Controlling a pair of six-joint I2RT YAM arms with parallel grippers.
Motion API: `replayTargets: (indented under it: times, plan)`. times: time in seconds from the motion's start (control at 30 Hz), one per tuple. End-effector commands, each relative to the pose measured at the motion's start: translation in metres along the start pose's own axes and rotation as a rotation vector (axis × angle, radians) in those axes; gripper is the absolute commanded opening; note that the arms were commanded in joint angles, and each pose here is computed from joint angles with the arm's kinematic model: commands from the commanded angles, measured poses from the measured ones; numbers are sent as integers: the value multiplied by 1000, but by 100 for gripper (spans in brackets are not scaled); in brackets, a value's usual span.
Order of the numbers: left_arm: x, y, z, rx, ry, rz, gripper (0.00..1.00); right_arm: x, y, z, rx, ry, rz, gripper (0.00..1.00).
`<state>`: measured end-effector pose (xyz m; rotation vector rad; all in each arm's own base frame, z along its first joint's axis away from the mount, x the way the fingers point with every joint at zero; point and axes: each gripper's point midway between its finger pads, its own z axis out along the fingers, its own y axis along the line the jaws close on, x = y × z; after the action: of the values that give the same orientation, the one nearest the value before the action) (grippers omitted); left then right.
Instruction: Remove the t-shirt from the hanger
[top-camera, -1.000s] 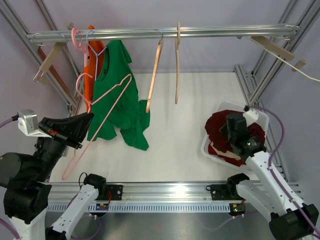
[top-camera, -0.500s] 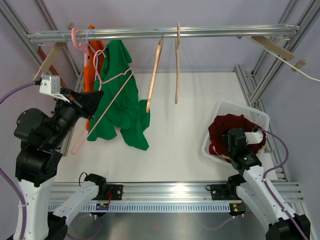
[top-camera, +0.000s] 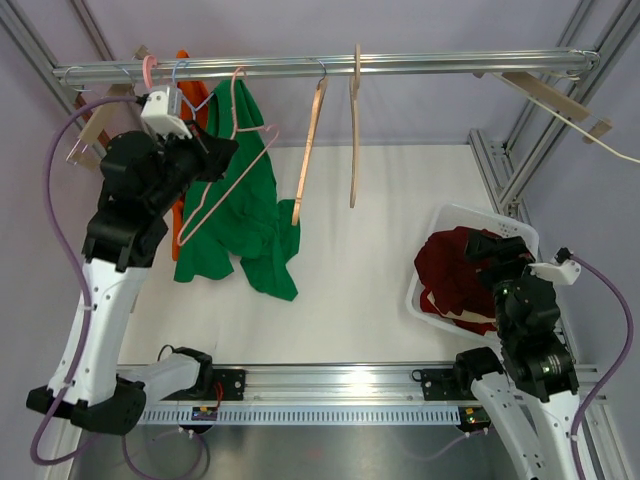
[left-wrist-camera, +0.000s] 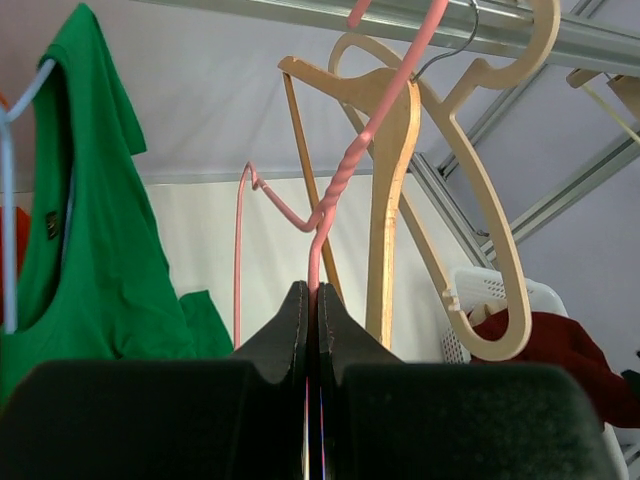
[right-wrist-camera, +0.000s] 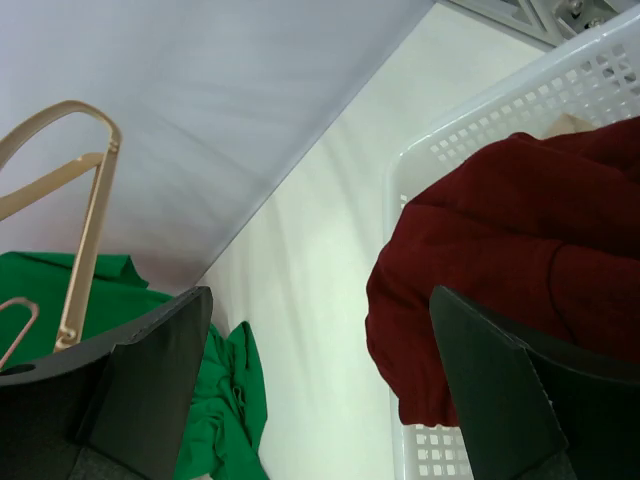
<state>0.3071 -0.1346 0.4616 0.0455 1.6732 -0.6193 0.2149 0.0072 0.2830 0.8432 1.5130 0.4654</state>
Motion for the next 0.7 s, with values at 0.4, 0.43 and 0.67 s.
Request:
replayTargets:
  times: [0.4,0.43,0.67]
  plan:
    - [-27,-28,74,184,-83,-29,0,28,5,-16,-131,137,-149,100]
    - [-25,-28,77,186,-77,-31,0,31,4,-15,-137,141,-152,99]
    - [-18,-25,97,194,-60,-54,0,42,8,-12,-171,180,-165,98]
